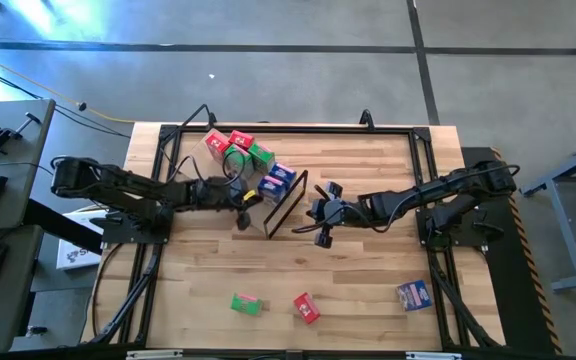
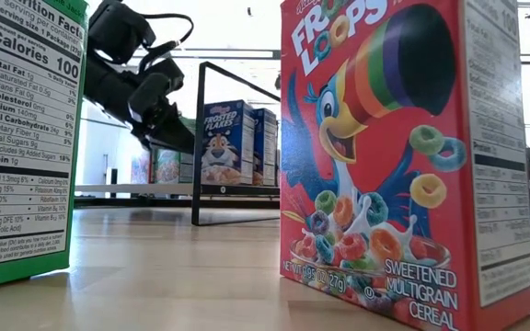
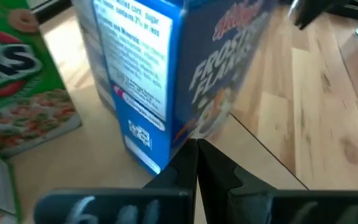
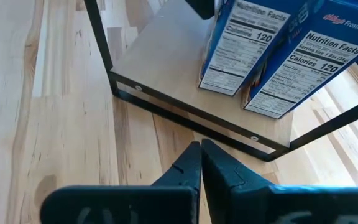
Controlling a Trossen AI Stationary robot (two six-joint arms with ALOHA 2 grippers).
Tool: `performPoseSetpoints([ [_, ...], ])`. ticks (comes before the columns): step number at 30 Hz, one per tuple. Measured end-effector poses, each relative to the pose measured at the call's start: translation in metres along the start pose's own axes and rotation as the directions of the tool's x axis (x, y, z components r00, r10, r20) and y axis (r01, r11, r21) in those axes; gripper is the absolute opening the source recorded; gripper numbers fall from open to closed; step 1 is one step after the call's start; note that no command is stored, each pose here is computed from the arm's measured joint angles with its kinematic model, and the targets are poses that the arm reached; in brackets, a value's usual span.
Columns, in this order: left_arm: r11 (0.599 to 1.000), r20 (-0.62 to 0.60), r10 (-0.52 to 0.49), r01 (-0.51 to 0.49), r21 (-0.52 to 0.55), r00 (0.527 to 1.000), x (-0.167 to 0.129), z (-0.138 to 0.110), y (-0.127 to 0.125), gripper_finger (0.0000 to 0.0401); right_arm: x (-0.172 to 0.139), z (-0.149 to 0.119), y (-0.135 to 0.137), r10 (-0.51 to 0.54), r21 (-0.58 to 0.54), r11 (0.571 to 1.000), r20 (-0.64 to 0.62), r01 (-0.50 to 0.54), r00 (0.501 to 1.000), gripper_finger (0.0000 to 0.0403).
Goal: Stack cereal on shelf
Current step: Adjust the cereals on the shelf
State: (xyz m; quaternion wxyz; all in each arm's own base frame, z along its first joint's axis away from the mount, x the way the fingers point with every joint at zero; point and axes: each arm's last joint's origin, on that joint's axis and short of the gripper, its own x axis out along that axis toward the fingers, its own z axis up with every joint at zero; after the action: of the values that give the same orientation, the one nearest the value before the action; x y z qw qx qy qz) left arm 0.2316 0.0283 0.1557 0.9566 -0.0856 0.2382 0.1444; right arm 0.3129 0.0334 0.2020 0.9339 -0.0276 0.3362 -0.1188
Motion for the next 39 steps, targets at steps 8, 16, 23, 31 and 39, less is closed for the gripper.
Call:
performPoseSetpoints([
  [8,1.0,0.024,0.023,-0.023,-0.008,0.999,0.001,0.003,0.006,0.0,0.0,0.0,0.0,0.0,0.0,1.0,0.0,0.0,1.0,0.0],
  [16,0.995,0.006,-0.09,0.09,-0.043,0.996,0.0,0.002,-0.001,0.0,0.0,0.0,0.0,0.0,0.0,1.0,0.0,0.0,1.0,0.0],
  [23,0.996,0.037,-0.076,0.077,-0.042,0.996,0.005,0.002,-0.003,0.0,0.0,0.0,0.0,-0.001,0.0,1.0,0.0,0.001,1.0,0.0],
  [31,0.996,0.068,-0.071,0.075,-0.045,0.995,0.009,0.004,-0.001,0.0,0.0,0.0,0.0,-0.001,0.0,1.0,0.0,0.001,1.0,0.0],
  [39,0.993,0.092,-0.11,0.113,-0.031,0.99,-0.019,0.019,0.005,0.0,0.0,0.0,0.0,0.009,-0.017,1.0,-0.002,-0.009,1.0,0.0],
])
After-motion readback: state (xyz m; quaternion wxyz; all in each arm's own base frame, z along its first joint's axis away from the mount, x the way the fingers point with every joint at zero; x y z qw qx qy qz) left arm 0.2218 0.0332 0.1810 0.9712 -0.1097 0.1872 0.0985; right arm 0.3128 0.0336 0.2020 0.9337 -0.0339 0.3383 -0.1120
